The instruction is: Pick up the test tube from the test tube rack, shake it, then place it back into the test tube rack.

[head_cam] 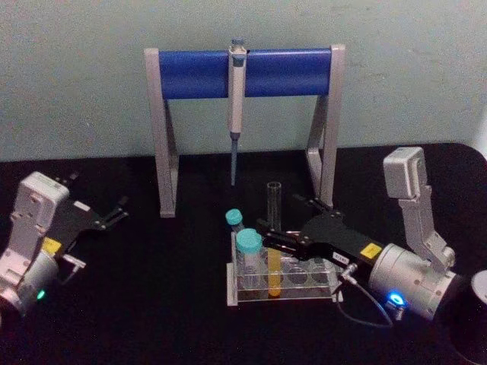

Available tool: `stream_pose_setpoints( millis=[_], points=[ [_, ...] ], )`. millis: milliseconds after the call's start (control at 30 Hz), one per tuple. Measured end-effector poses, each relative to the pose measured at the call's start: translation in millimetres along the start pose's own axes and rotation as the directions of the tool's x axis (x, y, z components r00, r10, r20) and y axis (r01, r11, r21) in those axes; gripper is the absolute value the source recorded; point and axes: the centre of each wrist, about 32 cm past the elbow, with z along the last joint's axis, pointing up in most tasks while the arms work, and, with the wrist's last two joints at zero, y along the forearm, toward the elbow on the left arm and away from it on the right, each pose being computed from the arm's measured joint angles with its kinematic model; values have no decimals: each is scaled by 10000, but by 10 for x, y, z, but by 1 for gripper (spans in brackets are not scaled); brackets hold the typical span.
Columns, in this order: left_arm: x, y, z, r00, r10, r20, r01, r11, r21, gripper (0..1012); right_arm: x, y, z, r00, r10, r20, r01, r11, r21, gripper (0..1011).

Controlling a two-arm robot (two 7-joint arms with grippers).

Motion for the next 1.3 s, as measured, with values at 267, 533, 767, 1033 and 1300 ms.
stream_pose_setpoints(
  millis=[267,533,767,1033,1300],
  points=[
    [0,0,0,10000,0,0,0,10000,0,1001,34,94,-13,10000,1,27,-1,9998,-214,1000],
    [0,0,0,10000,0,1,0,10000,-1,1002,51,119,-34,10000,-38,23,39,9995,-318,1000],
    [0,0,0,10000,1,0,-1,10000,-1,1002,54,125,-40,10000,-22,64,24,9994,-359,1000],
    [0,0,0,10000,0,0,0,10000,0,1001,54,131,-41,9999,-44,123,49,9993,-383,1000],
    [0,0,0,10000,0,0,0,10000,-1,1001,56,130,-41,9999,-50,122,55,9993,-377,1000]
  ],
)
